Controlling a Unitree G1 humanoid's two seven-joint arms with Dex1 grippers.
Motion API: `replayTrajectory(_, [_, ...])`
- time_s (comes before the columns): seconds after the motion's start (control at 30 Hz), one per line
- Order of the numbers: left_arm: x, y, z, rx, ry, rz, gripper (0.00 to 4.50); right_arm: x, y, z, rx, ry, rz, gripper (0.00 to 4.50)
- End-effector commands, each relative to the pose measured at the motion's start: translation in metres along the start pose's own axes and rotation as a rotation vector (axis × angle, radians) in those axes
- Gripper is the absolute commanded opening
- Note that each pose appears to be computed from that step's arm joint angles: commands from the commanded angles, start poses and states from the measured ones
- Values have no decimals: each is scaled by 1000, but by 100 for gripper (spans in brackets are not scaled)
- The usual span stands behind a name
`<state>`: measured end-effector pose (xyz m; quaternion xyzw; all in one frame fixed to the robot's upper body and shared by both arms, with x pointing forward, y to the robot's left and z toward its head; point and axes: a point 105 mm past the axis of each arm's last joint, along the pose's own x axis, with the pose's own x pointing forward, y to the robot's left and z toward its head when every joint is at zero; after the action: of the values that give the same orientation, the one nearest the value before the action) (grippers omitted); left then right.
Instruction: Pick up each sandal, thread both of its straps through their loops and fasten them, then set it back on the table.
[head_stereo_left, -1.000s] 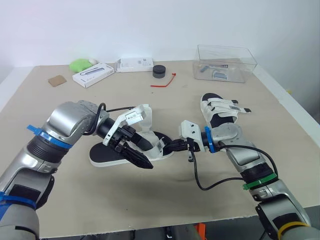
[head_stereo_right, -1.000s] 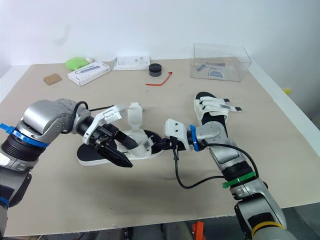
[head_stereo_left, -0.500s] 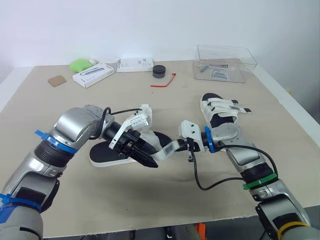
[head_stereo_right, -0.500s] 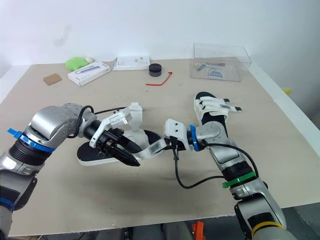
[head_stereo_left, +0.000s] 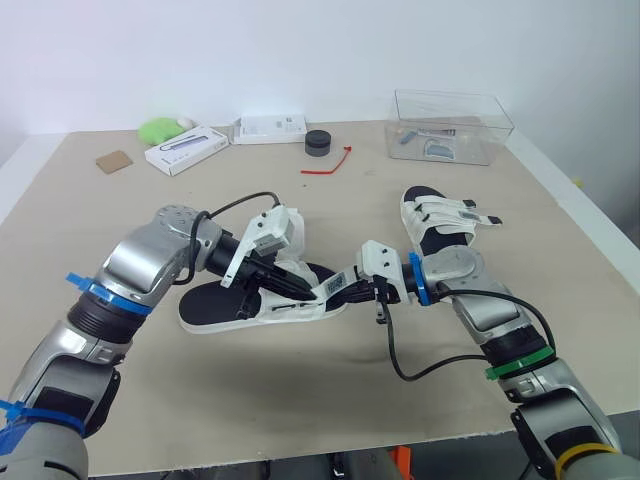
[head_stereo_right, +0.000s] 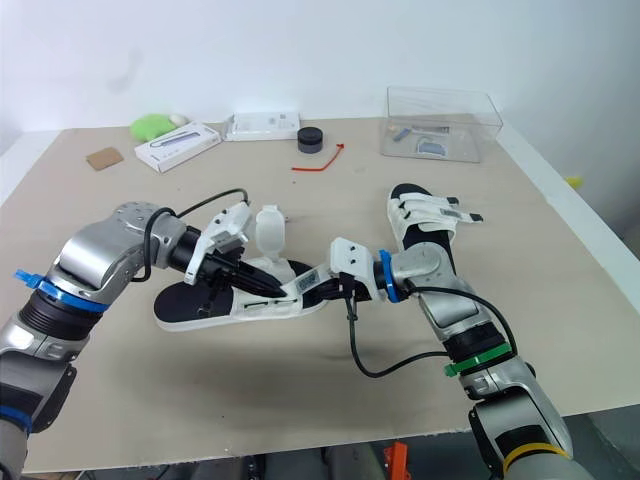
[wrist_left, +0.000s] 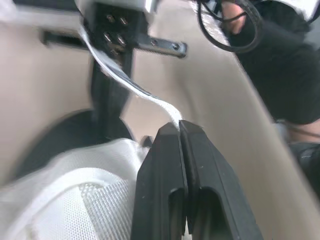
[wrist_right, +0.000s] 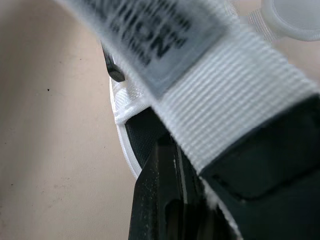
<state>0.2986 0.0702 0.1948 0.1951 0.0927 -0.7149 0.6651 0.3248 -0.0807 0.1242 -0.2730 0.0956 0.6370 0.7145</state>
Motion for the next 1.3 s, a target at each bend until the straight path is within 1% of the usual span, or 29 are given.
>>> replayTrajectory(0.03, [-17, 13, 23, 336, -39, 147, 3, 0, 2, 7, -27, -13, 15, 0])
replayTrajectory(0.1, [-25, 15, 25, 618, -8, 210, 3, -1, 2, 7, -26, -12, 19, 0])
replayTrajectory(0.17, [-31, 15, 25, 837, 11, 250, 3, -1, 2, 7, -27, -11, 24, 0])
replayTrajectory(0.23, [-39, 18, 24, 938, 11, 290, 3, 0, 2, 7, -30, -11, 29, 0])
replayTrajectory(0.3, [-44, 15, 23, 1092, 19, 309, 3, 0, 2, 7, -30, -11, 31, 0])
replayTrajectory(0.33, [-46, 10, 26, 1187, -5, 316, 3, 0, 2, 7, -31, -11, 33, 0])
replayTrajectory(0.4, [-46, -8, 21, 1335, -28, 276, 3, 0, 1, 7, -32, -11, 36, 0])
replayTrajectory(0.5, [-44, -33, 4, 1445, -39, 191, 3, 0, 1, 7, -34, -10, 39, 0])
replayTrajectory(0.6, [-48, -34, -4, 1421, -28, 204, 3, 0, 2, 6, -34, -8, 44, 0])
replayTrajectory(0.73, [-55, -19, -13, 1249, 15, 262, 3, 1, 2, 6, -35, -6, 53, 0])
replayTrajectory(0.77, [-56, -17, -12, 1222, 14, 278, 27, 1, 1, 6, -36, -7, 54, 0])
replayTrajectory(0.83, [-58, -16, -10, 1195, 12, 290, 93, 2, 0, 7, -37, -8, 55, 0])
replayTrajectory(0.9, [-60, -14, -9, 1163, 14, 311, 185, 2, 0, 7, -38, -10, 56, 0])
replayTrajectory(0.93, [-60, -14, -9, 1164, 20, 312, 252, 1, -1, 7, -38, -10, 57, 0])
replayTrajectory(1.0, [-60, -16, -9, 1180, 27, 310, 311, 1, -1, 7, -38, -10, 58, 0])
replayTrajectory(1.03, [-60, -19, -9, 1198, 29, 303, 363, 2, -2, 7, -38, -10, 58, 0])
replayTrajectory(1.13, [-62, -21, -10, 1211, 37, 322, 363, 2, -1, 7, -37, -11, 65, 0])
replayTrajectory(1.23, [-83, -4, -6, 1043, 31, 504, 363, 3, -2, 7, -35, -13, 71, 0])
replayTrajectory(1.27, [-90, 3, -6, 949, 23, 568, 363, 4, -2, 7, -34, -13, 71, 0])
replayTrajectory(1.3, [-94, 7, -6, 889, 18, 604, 363, 4, -2, 7, -33, -14, 71, 0])
